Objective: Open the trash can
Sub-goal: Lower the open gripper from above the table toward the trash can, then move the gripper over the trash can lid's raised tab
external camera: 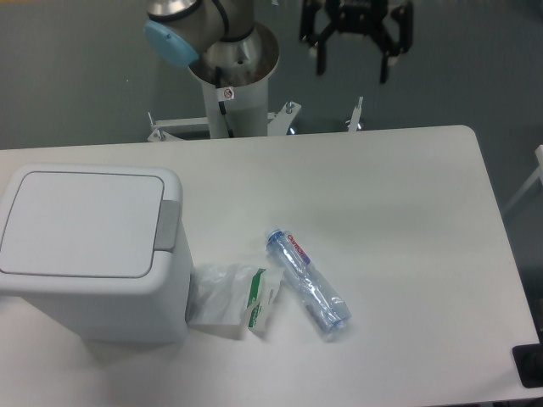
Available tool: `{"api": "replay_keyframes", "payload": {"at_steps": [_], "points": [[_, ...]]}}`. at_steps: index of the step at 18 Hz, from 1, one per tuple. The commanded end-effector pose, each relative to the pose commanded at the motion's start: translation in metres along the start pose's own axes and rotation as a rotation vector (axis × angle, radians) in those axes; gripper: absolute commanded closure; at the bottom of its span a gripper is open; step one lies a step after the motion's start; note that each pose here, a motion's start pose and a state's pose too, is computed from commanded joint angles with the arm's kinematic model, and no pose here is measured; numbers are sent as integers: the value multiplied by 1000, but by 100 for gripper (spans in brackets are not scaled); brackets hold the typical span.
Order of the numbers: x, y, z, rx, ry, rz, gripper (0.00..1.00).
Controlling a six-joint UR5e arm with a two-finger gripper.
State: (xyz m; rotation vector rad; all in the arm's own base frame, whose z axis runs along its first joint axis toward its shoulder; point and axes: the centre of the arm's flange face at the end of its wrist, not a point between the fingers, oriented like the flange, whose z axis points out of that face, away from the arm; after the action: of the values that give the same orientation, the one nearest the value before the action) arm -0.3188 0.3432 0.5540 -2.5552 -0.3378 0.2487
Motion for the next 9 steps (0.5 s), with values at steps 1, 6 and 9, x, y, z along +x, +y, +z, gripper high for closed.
{"api": "replay_keyframes", "payload": {"at_steps": [1,6,9], "points": [[5,-7,5,16,1,-19,0],[41,-40,31,23,68,-64,0],[52,-58,53,9,103,-107,0]]}}
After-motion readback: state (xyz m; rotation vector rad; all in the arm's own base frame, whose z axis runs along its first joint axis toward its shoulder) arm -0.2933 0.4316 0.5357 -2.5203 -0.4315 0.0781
